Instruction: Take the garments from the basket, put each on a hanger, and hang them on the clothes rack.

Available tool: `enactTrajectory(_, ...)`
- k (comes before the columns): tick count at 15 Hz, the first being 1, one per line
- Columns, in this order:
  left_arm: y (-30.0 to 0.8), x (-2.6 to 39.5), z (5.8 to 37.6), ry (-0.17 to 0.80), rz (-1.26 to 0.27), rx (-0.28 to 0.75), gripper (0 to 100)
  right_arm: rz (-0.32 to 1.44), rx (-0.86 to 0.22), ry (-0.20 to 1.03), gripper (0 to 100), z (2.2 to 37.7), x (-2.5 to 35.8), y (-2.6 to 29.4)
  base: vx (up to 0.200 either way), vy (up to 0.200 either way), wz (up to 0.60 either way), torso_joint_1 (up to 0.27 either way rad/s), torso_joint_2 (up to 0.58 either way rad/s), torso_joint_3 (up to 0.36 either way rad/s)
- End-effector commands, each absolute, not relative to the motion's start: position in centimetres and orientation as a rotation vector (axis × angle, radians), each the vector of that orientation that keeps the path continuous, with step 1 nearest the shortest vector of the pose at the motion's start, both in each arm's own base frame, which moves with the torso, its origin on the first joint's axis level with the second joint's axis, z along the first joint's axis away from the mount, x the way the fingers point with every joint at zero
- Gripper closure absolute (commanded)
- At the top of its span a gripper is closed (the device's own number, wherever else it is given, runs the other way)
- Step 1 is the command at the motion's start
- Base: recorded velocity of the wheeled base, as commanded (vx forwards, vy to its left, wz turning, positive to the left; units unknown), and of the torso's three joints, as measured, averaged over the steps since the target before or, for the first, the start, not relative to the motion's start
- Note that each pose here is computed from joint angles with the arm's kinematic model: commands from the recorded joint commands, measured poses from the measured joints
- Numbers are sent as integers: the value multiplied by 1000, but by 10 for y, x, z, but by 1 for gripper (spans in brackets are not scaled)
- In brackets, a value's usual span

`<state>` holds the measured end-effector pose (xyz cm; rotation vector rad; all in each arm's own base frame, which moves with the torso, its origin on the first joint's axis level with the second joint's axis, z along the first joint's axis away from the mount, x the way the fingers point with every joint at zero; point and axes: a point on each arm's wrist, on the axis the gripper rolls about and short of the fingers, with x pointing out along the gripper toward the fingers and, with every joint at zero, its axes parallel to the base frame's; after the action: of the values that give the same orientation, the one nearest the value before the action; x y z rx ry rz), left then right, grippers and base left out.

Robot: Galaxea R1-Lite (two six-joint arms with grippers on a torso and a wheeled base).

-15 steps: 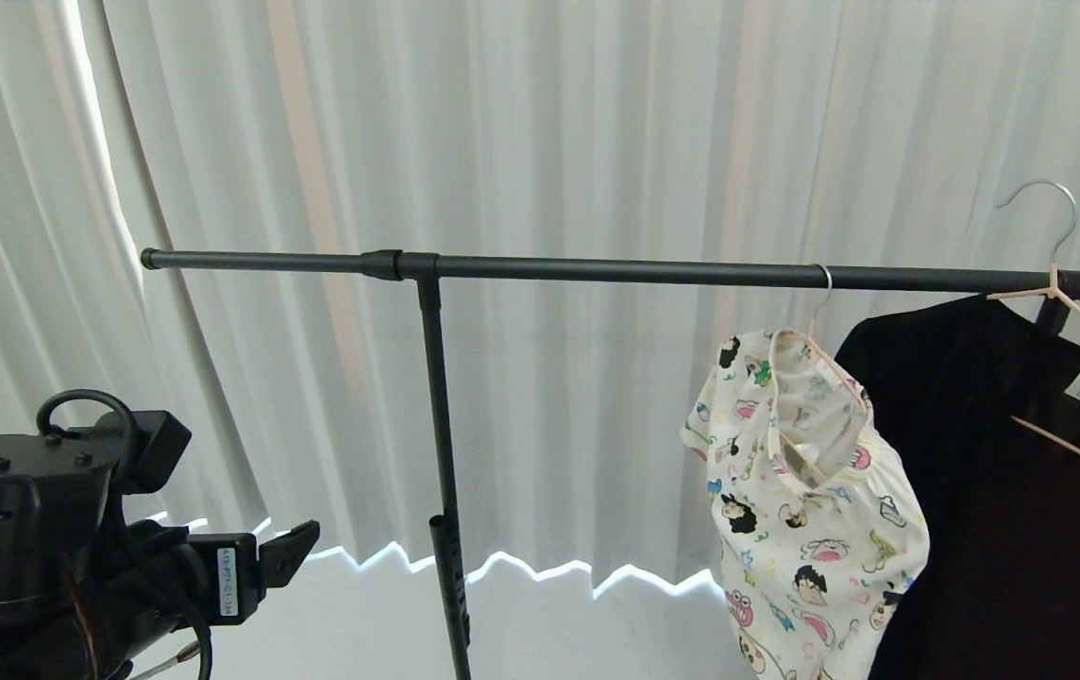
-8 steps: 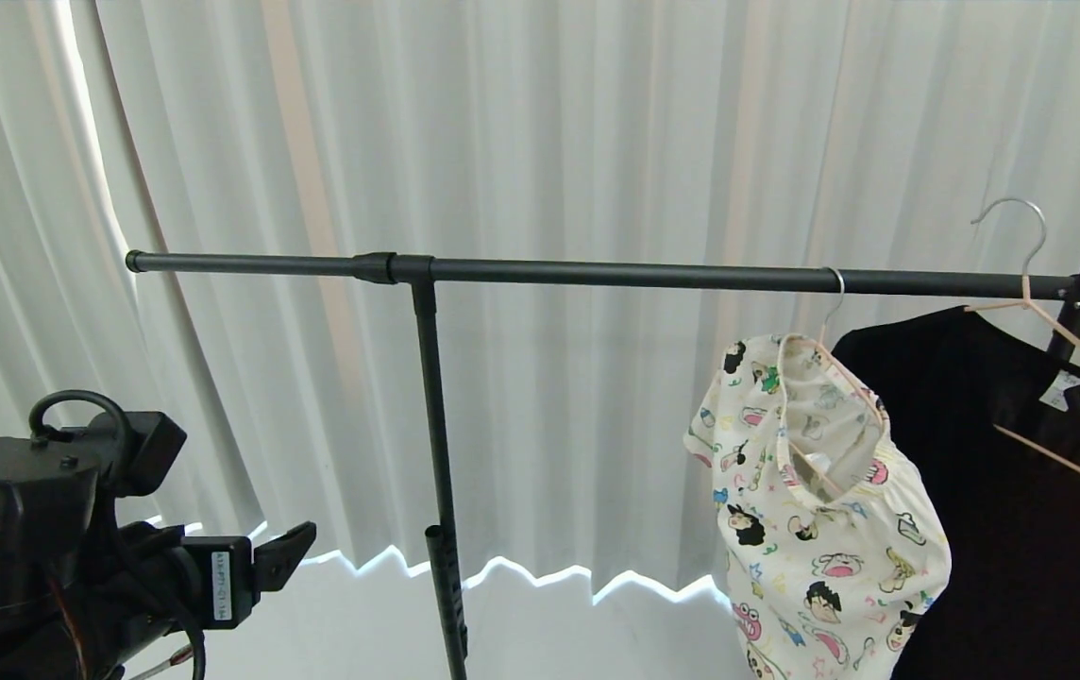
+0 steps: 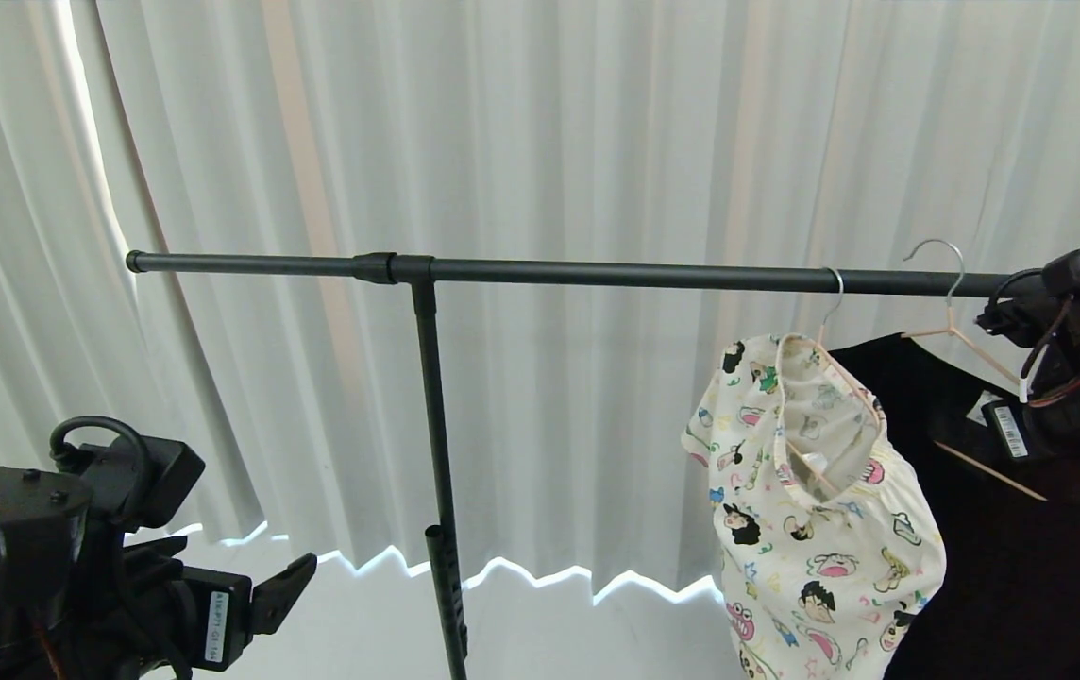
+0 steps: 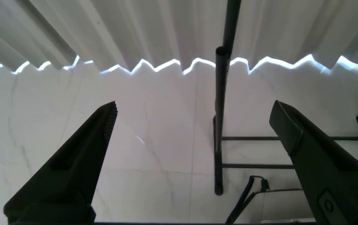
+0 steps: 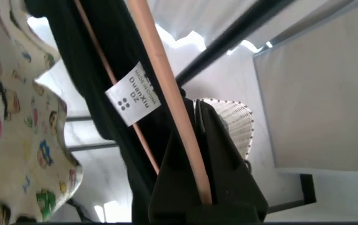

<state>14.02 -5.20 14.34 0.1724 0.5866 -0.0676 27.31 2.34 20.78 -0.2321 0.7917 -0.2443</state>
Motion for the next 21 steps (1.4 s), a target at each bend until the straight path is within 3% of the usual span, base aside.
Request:
enactTrajectory(1, -52, 140, 143, 586, -70, 173, 0, -243, -236, 820, 100, 200, 278, 24, 0, 0, 0, 0, 0, 0)
enactTrajectory(12, -55, 135, 137, 606, -98, 191, 0, -242, -225, 824, 100, 198, 279, 26, 0, 0, 0, 0, 0, 0)
enactTrajectory(13, -55, 135, 137, 605, -98, 189, 0, -240, -224, 822, 0, 198, 278, 27, 0, 0, 0, 0, 0, 0)
enactTrajectory(19, -50, 128, 137, 592, -86, 181, 0, -229, -40, 678, 0, 229, 252, 46, 0, 0, 0, 0, 0, 0)
enactTrajectory(21, -46, 129, 137, 592, -58, 171, 0, -223, -27, 617, 0, 246, 238, 42, 0, 0, 0, 0, 0, 0)
